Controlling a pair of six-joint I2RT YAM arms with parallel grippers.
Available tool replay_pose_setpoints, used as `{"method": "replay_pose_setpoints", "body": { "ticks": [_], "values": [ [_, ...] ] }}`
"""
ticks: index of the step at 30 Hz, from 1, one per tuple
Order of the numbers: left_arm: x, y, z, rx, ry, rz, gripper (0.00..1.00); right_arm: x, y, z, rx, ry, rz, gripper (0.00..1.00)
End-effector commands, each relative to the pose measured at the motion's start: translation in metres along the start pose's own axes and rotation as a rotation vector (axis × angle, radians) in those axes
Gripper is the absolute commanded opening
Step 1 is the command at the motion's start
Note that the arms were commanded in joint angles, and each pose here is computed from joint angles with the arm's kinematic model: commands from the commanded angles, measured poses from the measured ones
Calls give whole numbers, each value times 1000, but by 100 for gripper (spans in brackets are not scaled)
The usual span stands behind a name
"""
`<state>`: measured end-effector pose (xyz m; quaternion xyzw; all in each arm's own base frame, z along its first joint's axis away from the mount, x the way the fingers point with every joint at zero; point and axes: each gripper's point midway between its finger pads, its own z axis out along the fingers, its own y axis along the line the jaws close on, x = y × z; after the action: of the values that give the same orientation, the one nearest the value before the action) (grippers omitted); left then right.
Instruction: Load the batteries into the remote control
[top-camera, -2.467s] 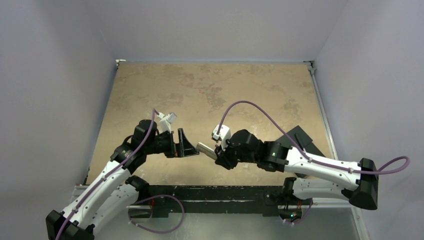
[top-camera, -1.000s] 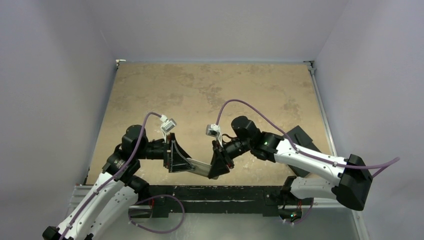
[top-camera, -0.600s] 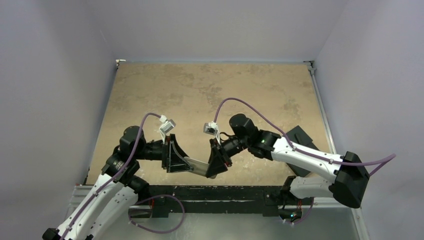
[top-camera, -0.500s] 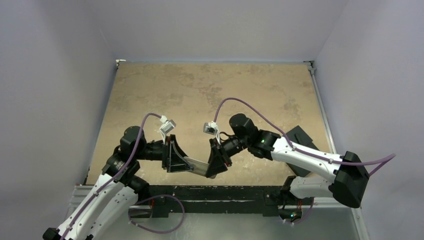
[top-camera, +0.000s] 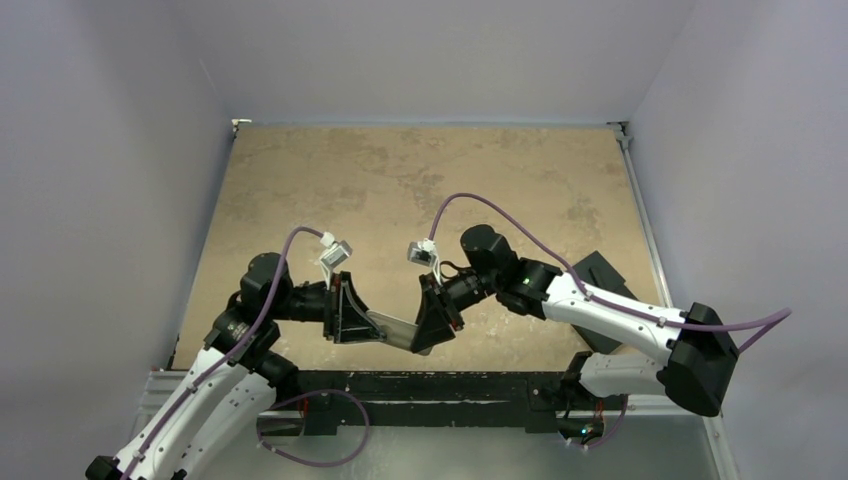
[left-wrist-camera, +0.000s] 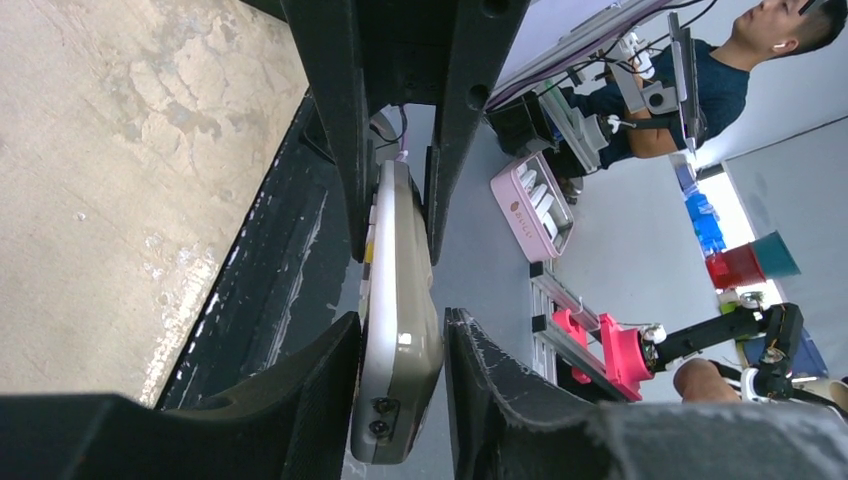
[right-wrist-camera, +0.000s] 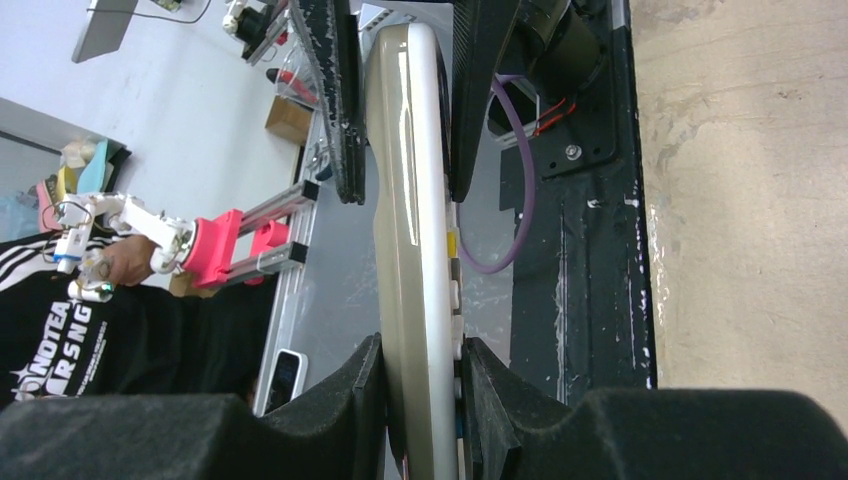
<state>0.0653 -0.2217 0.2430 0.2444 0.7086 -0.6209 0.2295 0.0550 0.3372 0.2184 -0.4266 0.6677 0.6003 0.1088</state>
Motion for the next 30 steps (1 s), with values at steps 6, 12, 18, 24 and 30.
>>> {"method": "replay_pose_setpoints", "body": {
  "ticks": [6, 12, 18, 24, 30],
  "values": [
    [-1, 8, 2, -17, -13, 18, 0, -14, 9, -3, -30, -36, -54, 2],
    [-3, 19, 4, -51, -44, -12, 0, -14, 4, -7, 37, -52, -82, 27],
    [-9, 28, 5, -103, -92, -36, 0, -16, -3, -14, 122, -83, -85, 39],
    [-14, 40, 5, -161, -130, -60, 0, -18, -20, -25, 269, -126, -67, 51],
    [-16, 49, 4, -206, -159, -73, 0, -21, -36, -46, 436, -217, -49, 56]
  ]
}}
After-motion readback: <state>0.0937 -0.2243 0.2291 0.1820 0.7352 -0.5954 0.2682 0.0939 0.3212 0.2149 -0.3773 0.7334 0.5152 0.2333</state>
